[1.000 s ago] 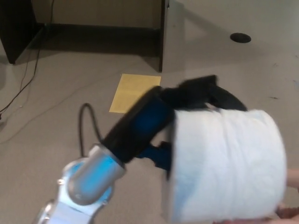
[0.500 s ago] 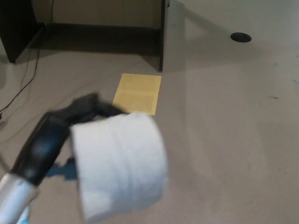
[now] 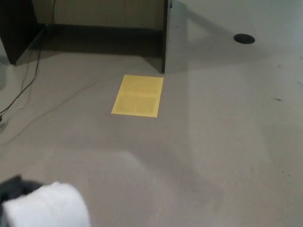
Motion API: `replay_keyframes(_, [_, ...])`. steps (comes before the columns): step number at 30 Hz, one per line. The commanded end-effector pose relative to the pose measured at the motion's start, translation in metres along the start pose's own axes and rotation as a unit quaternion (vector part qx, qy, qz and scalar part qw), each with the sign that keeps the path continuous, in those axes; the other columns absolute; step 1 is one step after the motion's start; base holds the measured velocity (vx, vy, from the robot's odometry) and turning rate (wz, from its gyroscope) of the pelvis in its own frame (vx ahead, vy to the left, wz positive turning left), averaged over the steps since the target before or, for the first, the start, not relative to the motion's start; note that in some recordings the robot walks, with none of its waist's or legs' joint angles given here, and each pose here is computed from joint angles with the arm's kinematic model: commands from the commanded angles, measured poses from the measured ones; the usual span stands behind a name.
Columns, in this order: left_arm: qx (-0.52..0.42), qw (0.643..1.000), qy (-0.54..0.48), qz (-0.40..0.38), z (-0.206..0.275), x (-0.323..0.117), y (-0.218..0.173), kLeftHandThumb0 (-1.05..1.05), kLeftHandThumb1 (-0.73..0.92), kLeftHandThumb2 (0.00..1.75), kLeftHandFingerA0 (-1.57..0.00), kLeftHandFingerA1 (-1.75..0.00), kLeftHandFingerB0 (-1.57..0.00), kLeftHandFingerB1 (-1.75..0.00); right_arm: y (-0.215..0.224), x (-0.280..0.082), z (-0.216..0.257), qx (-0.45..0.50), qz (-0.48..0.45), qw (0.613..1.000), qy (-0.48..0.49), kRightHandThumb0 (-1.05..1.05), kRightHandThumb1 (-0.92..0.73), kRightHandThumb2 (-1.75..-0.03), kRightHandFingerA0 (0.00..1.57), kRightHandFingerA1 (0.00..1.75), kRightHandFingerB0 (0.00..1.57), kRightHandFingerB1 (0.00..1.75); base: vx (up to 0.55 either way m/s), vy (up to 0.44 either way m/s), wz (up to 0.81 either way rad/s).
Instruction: A person is holding a toilet paper roll and the robot extends its left hand to grab the roll by inserting its thumb into the gap in the middle and brings its hand down by its side. Then it extends its arm again to hand the toilet paper roll back to the person.
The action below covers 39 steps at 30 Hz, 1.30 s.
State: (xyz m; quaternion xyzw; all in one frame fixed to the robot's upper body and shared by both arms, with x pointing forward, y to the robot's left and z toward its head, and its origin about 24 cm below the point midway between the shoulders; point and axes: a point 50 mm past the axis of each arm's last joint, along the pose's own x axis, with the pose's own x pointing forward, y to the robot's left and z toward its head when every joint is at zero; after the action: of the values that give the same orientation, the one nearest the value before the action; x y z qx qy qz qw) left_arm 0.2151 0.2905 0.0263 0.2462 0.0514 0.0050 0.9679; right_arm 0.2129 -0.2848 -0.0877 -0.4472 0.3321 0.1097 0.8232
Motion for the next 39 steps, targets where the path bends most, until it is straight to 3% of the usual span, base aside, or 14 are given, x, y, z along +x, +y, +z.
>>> replay_keyframes(1, [0.118,0.989,0.084,0.031,-0.062,-0.04,0.019,0.02,0.83,0.71,-0.85,-1.39,-0.75,-1.17,0.0,-0.004,-0.012,-0.014,0.004,1.0,0.018,-0.35,-0.67,-0.6,0.74,0.62,0.58,0.43,0.0,0.0,0.0])
replay_keyframes(5, [0.132,0.982,0.137,0.018,-0.085,-0.054,0.017,0.01,0.83,0.7,-0.77,-1.43,-0.74,-1.17,0.001,-0.002,-0.007,-0.004,0.004,1.0,0.017,-0.34,-0.66,-0.6,0.73,0.57,0.58,0.43,0.0,0.0,0.0])
replay_keyframes(10, [0.138,0.973,0.186,0.015,-0.102,-0.064,0.015,-0.07,0.81,0.67,-0.78,-1.43,-0.72,-1.21,-0.001,-0.001,-0.006,-0.007,0.007,1.0,0.015,-0.35,-0.66,-0.6,0.73,0.58,0.58,0.43,0.0,0.0,0.0])
replay_keyframes(14, [0.136,0.967,0.216,0.0,-0.111,-0.068,0.017,-0.11,0.8,0.68,-0.88,-1.42,-0.77,-1.18,-0.001,-0.001,-0.006,-0.01,0.006,1.0,0.015,-0.34,-0.67,-0.6,0.74,0.62,0.59,0.43,0.0,0.0,0.0])
replay_keyframes(20, [0.104,0.97,0.219,0.008,-0.112,-0.064,0.02,-0.09,0.81,0.68,-0.86,-1.47,-0.75,-1.23,-0.006,0.001,-0.001,-0.004,0.003,1.0,0.012,-0.34,-0.66,-0.6,0.72,0.59,0.58,0.43,0.0,0.0,0.0])
replay_keyframes(23, [0.076,0.977,0.199,0.027,-0.108,-0.064,0.022,-0.09,0.82,0.68,-0.85,-1.46,-0.76,-1.2,-0.003,0.001,-0.002,-0.013,0.003,1.0,0.009,-0.35,-0.66,-0.6,0.73,0.61,0.61,0.44,0.0,0.0,0.0])
replay_keyframes(25, [0.054,0.981,0.181,0.035,-0.103,-0.06,0.026,-0.07,0.86,0.68,-0.75,-1.54,-0.68,-1.24,-0.002,0.0,-0.003,-0.009,0.006,1.0,0.01,-0.35,-0.66,-0.6,0.73,0.61,0.6,0.44,0.0,0.0,0.0])
replay_keyframes(31, [0.043,0.994,0.088,0.053,-0.072,-0.037,0.042,-0.03,0.81,0.74,-0.88,-1.53,-0.76,-1.22,0.001,0.001,-0.002,-0.02,0.014,1.0,0.011,-0.34,-0.67,-0.6,0.74,0.59,0.59,0.43,0.0,0.0,0.0])
replay_keyframes(32, [0.042,0.997,0.029,0.054,-0.051,-0.022,0.048,0.01,0.79,0.78,-0.92,-1.54,-0.74,-1.2,0.0,0.001,-0.001,-0.018,0.013,1.0,0.013,-0.34,-0.66,-0.6,0.74,0.59,0.59,0.43,0.0,0.0,0.0])
replay_keyframes(39, [0.064,0.994,-0.09,0.022,0.016,0.014,0.045,-0.03,0.8,0.78,-0.93,-1.56,-0.73,-1.29,0.004,-0.001,-0.006,-0.019,0.014,1.0,0.016,-0.35,-0.66,-0.6,0.75,0.62,0.6,0.43,0.0,0.0,0.01])
